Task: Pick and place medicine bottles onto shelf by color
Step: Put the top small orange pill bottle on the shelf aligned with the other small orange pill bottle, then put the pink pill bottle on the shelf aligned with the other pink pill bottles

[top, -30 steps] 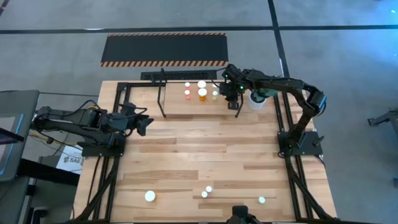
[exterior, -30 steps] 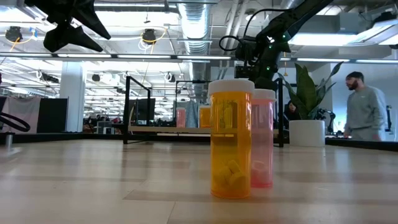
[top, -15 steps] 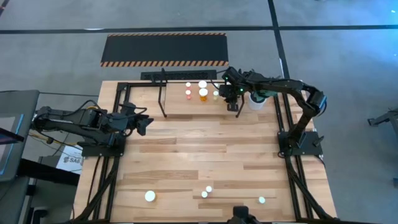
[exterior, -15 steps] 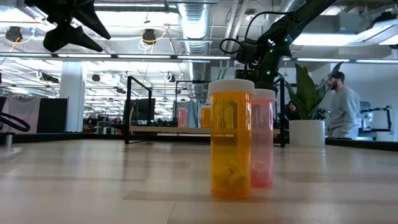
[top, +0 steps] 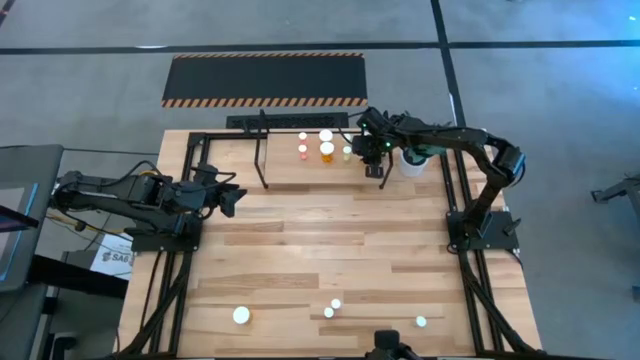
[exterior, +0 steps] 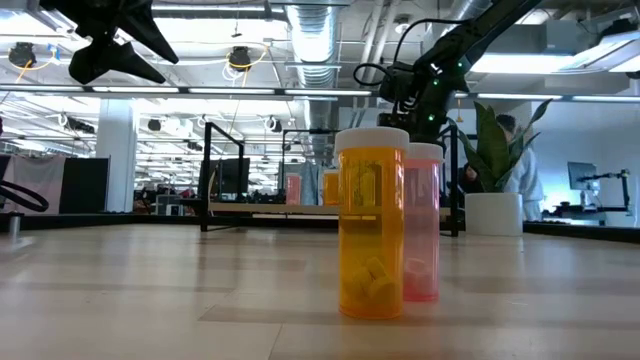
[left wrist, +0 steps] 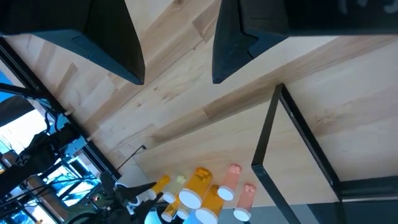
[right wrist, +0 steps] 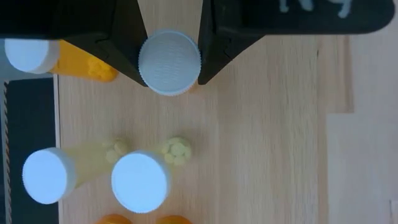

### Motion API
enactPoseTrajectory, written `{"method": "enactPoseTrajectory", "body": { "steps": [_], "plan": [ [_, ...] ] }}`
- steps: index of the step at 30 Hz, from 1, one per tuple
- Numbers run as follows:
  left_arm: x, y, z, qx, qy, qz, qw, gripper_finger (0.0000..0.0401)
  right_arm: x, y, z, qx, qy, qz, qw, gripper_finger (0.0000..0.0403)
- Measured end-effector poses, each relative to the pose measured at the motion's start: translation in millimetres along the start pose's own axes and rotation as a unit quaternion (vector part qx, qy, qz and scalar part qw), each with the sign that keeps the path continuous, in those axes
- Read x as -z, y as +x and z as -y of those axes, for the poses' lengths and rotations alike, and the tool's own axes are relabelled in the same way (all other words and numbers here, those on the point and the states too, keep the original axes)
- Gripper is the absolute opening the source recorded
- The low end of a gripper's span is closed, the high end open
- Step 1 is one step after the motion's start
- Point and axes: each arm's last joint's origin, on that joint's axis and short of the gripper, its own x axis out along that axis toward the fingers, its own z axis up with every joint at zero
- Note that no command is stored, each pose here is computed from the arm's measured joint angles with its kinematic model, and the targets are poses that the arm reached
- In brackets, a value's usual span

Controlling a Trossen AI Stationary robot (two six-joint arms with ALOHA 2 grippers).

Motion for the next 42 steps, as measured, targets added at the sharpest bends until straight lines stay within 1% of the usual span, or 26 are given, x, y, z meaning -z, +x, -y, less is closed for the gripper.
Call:
{"method": "enactPoseTrajectory", "body": {
  "steps": [14, 20, 25, 32, 42],
  "plan": [
    [0.0, 0.0, 0.0, 0.0, -0.001, 0.0, 1.0, 0.0174, -0.4, 0.0, -1.5, -0.002, 0.0, -0.004, 1.0, 0.0138],
    [0.0, 0.0, 0.0, 0.0, -0.001, 0.0, 1.0, 0.0174, 0.0, -0.1, -1.4, -0.002, 0.001, -0.006, 1.0, 0.0163],
    [-0.1, -0.1, -0.1, 0.0, -0.001, 0.0, 1.0, 0.0174, 0.5, -0.7, -0.5, 0.014, 0.003, -0.022, 1.0, 0.0189],
    [0.0, 0.0, 0.0, 0.0, 0.0, 0.0, 1.0, 0.0174, -5.7, -11.7, 3.4, 0.008, 0.027, -0.032, 0.999, 0.0219],
    [1.1, -0.1, -0.5, 0.002, 0.008, -0.012, 1.0, 0.0174, -21.0, -33.2, 7.8, 0.002, 0.044, -0.037, 0.998, 0.0228]
  ]
}}
